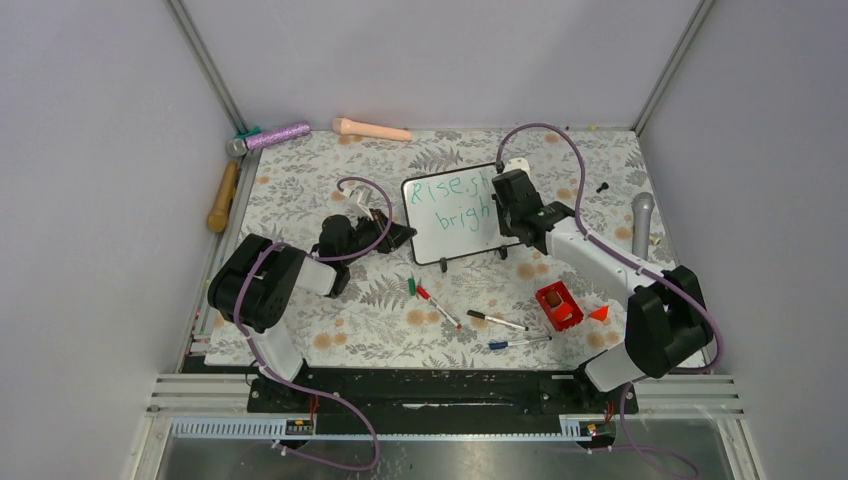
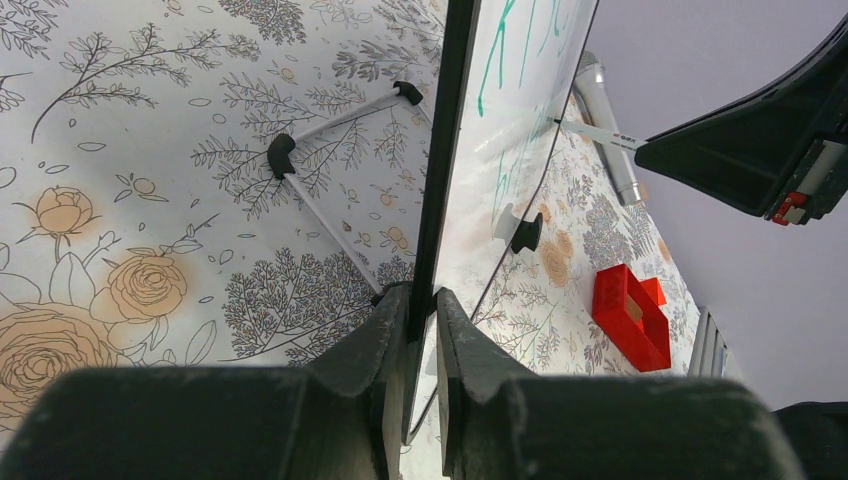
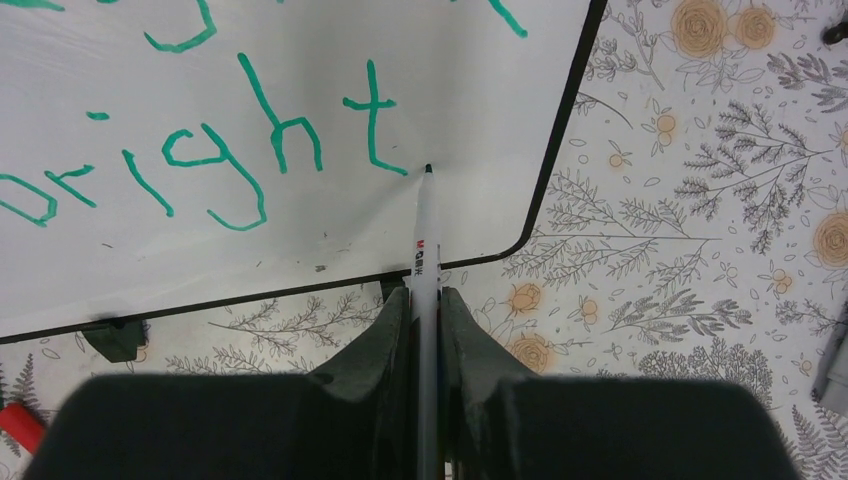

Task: Write a sentence on the whiteboard
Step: Write a sentence on the whiteboard, then pick up the pen cap from the center of the board.

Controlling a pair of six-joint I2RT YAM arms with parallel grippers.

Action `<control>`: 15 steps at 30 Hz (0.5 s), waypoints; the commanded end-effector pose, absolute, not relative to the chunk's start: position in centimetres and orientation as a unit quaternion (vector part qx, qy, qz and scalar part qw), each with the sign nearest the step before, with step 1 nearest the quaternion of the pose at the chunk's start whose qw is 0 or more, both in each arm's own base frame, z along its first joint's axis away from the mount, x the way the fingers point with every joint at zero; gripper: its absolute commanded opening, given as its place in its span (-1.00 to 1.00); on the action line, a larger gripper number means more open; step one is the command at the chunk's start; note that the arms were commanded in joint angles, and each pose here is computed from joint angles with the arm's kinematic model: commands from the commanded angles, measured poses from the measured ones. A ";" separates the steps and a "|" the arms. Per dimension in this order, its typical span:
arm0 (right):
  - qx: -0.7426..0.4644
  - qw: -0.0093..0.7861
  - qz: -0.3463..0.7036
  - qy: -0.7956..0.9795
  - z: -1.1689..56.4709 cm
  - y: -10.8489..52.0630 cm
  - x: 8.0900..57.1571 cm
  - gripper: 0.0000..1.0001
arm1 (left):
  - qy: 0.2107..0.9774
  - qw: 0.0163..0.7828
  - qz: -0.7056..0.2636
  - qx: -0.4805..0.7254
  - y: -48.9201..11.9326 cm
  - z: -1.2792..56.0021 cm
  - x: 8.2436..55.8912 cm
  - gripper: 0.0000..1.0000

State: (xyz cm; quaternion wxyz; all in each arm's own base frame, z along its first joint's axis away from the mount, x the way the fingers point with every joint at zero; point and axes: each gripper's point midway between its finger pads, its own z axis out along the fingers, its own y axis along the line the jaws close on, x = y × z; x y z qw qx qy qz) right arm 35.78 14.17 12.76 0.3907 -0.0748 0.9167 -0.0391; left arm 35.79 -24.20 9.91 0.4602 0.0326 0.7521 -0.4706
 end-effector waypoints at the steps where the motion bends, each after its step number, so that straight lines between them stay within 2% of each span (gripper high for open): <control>1: -0.054 0.419 -0.043 0.905 15.0 13.9 37.3 -1.00 | 0.736 0.490 -0.466 0.030 -23.6 11.1 36.9 -1.00; 2: -0.051 0.422 -0.042 0.904 15.4 13.8 37.1 -1.00 | 0.737 0.489 -0.466 0.031 -23.7 11.0 36.9 -1.00; 6: -0.041 0.449 -0.029 0.892 17.7 13.0 35.7 -1.00 | 0.731 0.492 -0.471 0.039 -23.8 11.4 36.6 -0.79; 10: -0.037 0.464 -0.018 0.885 19.0 12.3 34.2 -1.00 | 0.711 0.507 -0.485 0.049 -23.6 12.3 35.9 -0.47; 13: -0.035 0.465 -0.009 0.885 18.7 12.0 33.1 -1.00 | 0.705 0.521 -0.479 0.041 -22.6 12.8 35.6 -0.12; 15: -0.034 0.464 -0.005 0.885 18.6 11.7 32.5 -1.00 | 0.707 0.526 -0.472 0.029 -21.8 13.0 35.4 -0.05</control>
